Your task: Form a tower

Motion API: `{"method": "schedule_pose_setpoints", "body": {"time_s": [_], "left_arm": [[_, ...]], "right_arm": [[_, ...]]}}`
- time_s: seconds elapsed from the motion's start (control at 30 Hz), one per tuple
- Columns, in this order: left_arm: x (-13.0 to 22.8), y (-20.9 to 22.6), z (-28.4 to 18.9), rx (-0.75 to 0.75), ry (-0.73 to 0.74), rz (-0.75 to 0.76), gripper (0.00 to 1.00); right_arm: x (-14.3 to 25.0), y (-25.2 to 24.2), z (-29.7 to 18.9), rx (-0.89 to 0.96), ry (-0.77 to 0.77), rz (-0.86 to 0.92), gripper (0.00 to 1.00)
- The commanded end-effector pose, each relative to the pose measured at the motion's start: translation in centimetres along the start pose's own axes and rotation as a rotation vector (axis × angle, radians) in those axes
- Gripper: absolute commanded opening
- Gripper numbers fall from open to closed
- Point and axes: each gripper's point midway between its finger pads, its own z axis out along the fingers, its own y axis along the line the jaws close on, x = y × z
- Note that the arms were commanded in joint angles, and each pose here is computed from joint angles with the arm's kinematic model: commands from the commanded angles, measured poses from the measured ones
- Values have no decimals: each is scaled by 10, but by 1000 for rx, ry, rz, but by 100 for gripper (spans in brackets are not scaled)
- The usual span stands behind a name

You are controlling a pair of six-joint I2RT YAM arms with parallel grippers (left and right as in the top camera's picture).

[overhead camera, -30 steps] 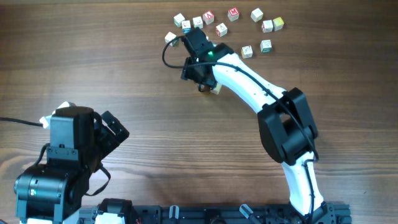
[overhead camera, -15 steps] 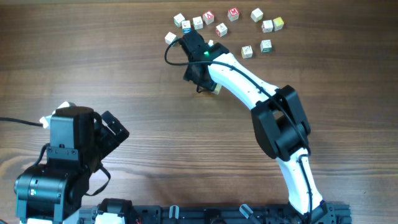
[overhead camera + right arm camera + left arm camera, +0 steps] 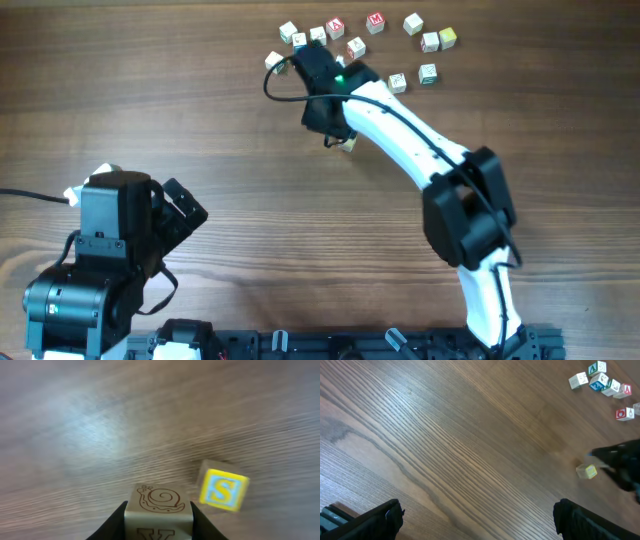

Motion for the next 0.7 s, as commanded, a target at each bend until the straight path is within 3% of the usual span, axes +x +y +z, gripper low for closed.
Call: {"method": "schedule_pose_setpoints", "body": {"time_s": [0.0,0.2,0.33,0.67], "left_arm": [[0,1,1,-3,1,-18,100],[0,1,1,-3,1,-18,100],[0,1,1,-3,1,-18,100],[0,1,1,-3,1,-18,100]], "right_arm": [[-19,-4,-25,27,-95,0,33],[-15,-31,-22,133,-92,90,34],[-10,-40,-4,79,5,207,34],[10,-52,15,100,66,217,34]]}}
